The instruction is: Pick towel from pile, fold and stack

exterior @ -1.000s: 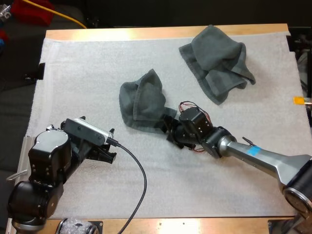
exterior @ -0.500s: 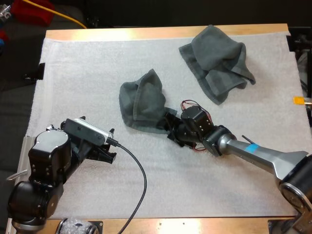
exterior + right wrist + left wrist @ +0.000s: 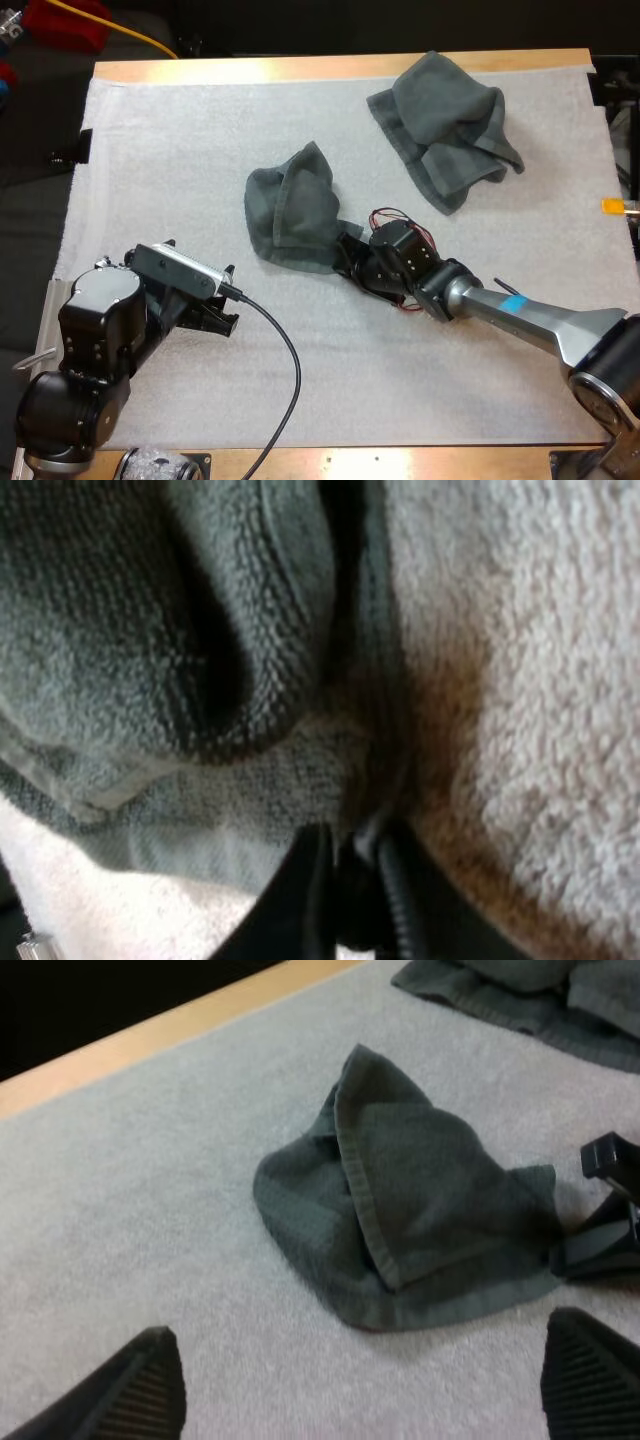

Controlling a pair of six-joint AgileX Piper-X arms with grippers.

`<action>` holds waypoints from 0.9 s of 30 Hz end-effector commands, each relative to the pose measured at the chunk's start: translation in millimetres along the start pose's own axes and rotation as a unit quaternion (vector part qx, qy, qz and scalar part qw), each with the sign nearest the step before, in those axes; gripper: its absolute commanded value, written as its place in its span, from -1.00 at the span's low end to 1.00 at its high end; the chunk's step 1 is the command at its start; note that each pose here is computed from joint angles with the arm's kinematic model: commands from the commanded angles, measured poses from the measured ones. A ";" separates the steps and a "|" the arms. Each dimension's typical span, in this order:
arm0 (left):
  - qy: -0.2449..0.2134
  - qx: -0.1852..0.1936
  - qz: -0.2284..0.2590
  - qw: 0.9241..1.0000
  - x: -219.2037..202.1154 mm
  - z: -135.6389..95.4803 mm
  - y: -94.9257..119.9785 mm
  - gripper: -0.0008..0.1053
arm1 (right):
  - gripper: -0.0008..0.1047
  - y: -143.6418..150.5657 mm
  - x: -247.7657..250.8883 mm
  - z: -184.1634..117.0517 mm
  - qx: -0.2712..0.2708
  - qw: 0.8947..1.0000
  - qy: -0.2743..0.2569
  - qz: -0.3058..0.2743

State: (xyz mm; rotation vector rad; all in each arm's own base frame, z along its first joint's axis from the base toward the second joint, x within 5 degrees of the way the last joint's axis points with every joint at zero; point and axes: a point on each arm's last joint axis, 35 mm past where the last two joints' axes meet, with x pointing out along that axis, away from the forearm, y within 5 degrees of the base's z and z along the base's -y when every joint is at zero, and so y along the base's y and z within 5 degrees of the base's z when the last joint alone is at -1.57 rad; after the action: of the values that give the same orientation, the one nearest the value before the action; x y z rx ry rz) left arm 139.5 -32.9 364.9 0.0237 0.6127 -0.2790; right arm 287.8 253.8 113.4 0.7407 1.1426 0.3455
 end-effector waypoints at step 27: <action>-0.003 0.000 -0.018 1.000 -2.5 1.3 -1.5 0.33 | -0.98 59.3 -166.8 -9.1 -0.294 0.955 0.031 0.019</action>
State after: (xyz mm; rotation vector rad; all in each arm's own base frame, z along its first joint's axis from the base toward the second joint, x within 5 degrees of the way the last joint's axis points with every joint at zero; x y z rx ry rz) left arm 139.2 -33.7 364.7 0.0161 0.6158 -0.3035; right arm 221.6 200.2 264.2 0.2251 1.0134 0.6931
